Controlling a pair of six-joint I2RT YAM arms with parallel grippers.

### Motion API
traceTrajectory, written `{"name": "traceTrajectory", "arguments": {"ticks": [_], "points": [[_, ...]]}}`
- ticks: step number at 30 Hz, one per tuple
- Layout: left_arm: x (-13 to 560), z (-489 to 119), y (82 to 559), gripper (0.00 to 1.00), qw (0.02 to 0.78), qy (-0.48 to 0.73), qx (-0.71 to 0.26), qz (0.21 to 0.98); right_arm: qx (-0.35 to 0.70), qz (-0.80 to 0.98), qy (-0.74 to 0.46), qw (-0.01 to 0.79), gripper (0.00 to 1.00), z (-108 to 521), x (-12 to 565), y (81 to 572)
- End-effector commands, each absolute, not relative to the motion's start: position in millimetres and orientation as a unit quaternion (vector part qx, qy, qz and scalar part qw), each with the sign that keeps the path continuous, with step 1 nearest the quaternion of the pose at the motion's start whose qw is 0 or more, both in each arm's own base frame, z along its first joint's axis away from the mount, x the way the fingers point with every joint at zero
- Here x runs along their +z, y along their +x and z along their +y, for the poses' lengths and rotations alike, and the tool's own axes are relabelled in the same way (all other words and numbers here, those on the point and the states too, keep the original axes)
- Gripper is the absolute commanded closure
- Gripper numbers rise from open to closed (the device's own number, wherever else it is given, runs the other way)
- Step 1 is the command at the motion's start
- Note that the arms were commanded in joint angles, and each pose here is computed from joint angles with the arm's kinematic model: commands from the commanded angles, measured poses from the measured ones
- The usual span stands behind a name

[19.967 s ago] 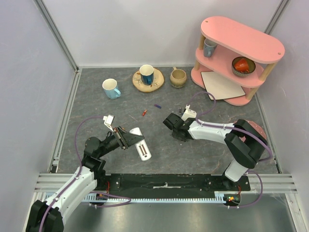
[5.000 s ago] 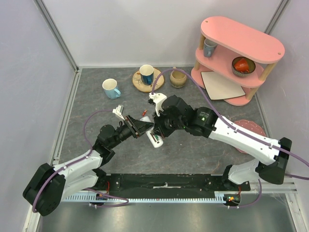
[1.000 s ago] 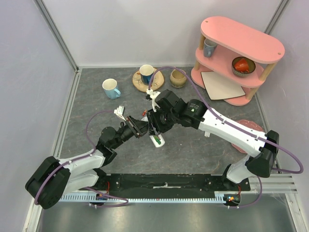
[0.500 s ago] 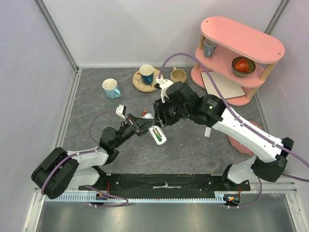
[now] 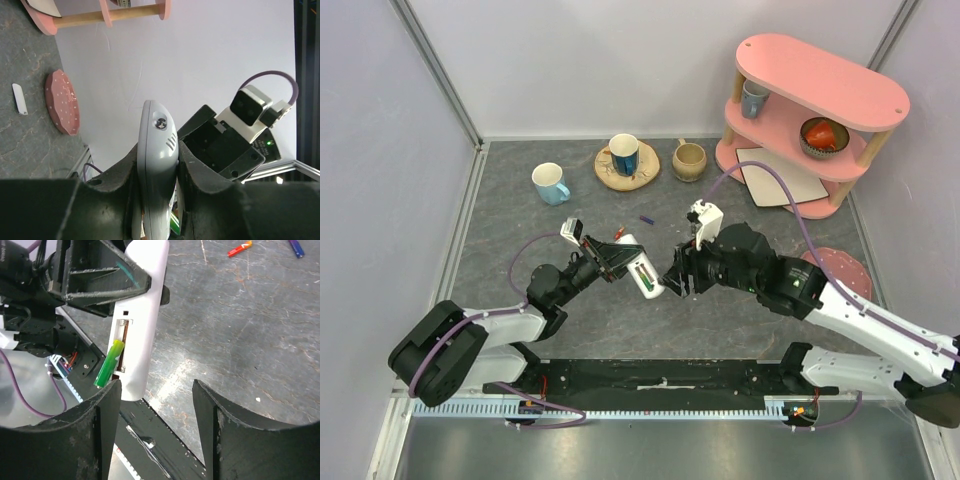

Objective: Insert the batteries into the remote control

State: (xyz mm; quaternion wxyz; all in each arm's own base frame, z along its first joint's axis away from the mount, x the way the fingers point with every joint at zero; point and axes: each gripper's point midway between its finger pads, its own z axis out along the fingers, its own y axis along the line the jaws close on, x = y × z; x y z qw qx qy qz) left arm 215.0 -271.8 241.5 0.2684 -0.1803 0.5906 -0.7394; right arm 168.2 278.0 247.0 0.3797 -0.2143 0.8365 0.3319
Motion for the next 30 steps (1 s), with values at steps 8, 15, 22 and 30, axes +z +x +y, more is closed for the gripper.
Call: {"name": "traceTrajectory", "arguments": {"ticks": [8,15,22,30], "points": [[263,-268,205,0.98,0.26,-0.169,-0.766,0.563,0.439,0.748,-0.221,0.446,0.3,293,280,159],[263,-268,204,0.98,0.263,-0.166,-0.763,0.566,0.436,0.754,-0.24,0.428,0.31,301,270,158],[264,-268,203,0.98,0.265,-0.162,-0.762,0.568,0.432,0.76,-0.246,0.418,0.31,305,263,159],[263,-269,202,0.98,0.265,-0.16,-0.761,0.57,0.429,0.762,-0.245,0.419,0.31,307,264,162]]}}
